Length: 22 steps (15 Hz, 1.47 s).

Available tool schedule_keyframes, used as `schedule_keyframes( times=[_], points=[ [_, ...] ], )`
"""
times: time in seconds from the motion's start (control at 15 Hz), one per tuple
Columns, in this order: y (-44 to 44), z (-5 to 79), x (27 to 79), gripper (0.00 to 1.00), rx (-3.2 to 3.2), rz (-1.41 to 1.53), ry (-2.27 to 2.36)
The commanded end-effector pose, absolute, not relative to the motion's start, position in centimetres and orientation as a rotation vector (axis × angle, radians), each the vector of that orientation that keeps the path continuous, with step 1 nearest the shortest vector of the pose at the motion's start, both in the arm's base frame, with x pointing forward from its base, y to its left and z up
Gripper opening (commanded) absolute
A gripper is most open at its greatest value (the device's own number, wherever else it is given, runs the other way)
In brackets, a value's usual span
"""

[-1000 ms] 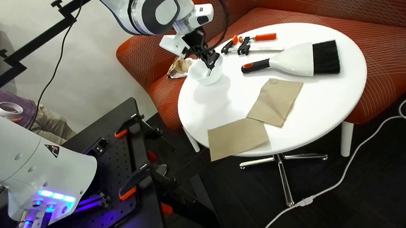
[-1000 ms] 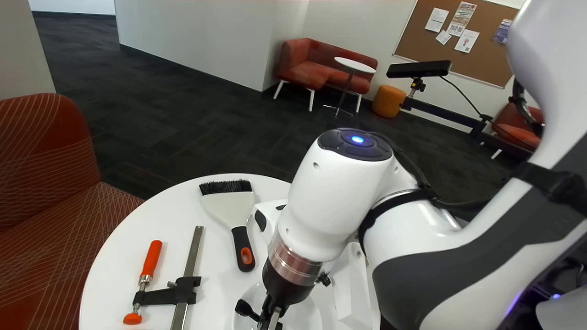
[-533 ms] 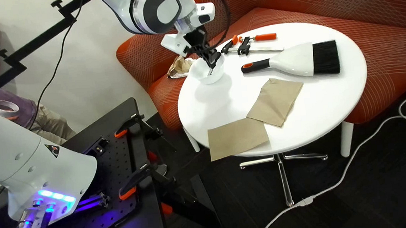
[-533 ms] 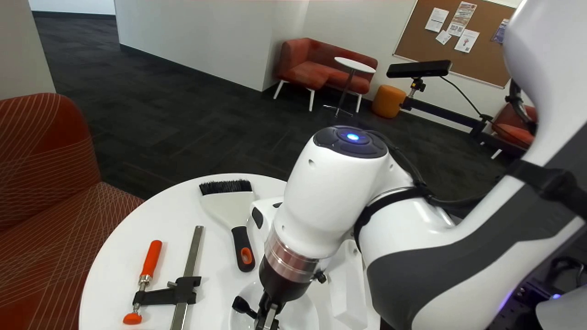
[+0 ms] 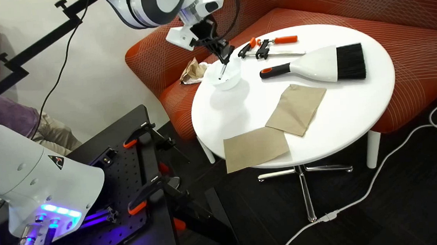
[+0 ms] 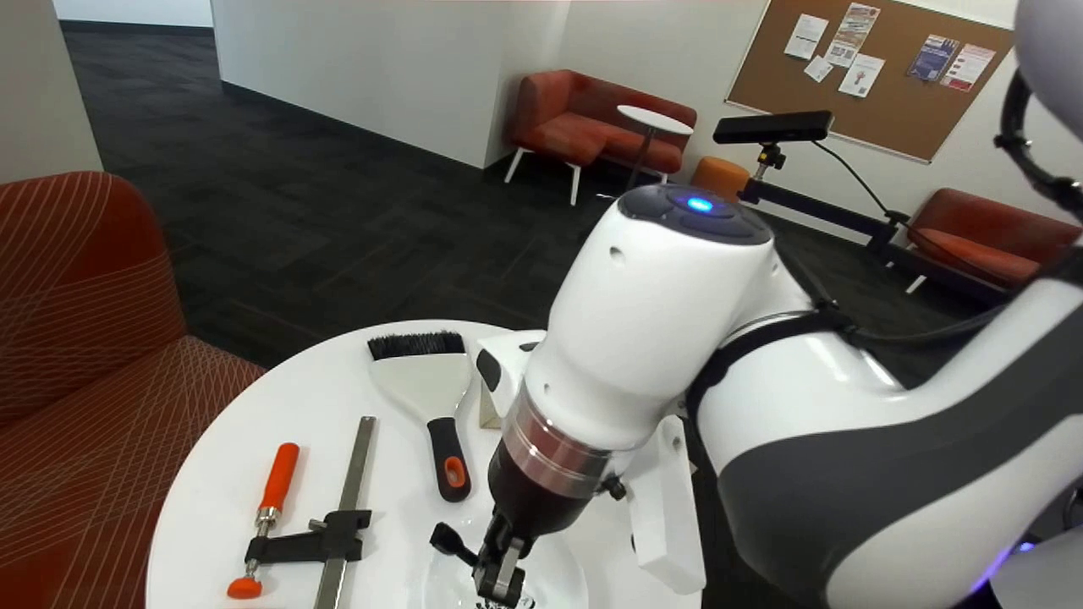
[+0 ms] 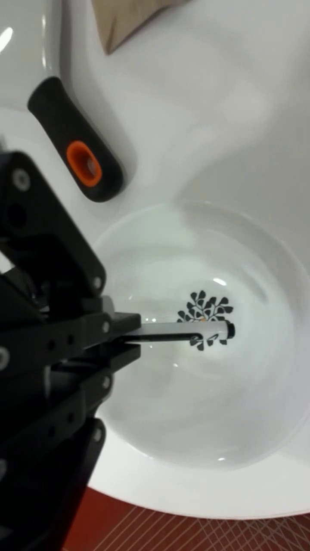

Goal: Remove the object from the bowl and put it on the table

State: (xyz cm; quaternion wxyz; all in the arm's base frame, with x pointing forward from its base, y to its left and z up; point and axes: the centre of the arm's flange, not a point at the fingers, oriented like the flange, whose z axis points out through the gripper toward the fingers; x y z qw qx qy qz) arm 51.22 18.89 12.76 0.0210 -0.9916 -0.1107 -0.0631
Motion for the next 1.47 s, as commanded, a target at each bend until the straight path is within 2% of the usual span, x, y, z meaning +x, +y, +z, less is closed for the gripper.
schedule_keyframes(
  times=[0.0,0.47,0.87,1.13,1.4],
  points=[
    [17.6,19.3,48.2,0.03,-3.111,-0.285,-0.306],
    [12.4,24.5,48.0,0.03,-3.175,-0.427,-0.156],
    [7.4,20.4,50.2,0.03,-3.246,-0.291,0.023],
    [6.2,16.2,49.6,0.03,-3.207,-0.083,0.178],
    [5.7,12.2,48.9,0.03,-3.105,-0.034,0.394]
  ],
)
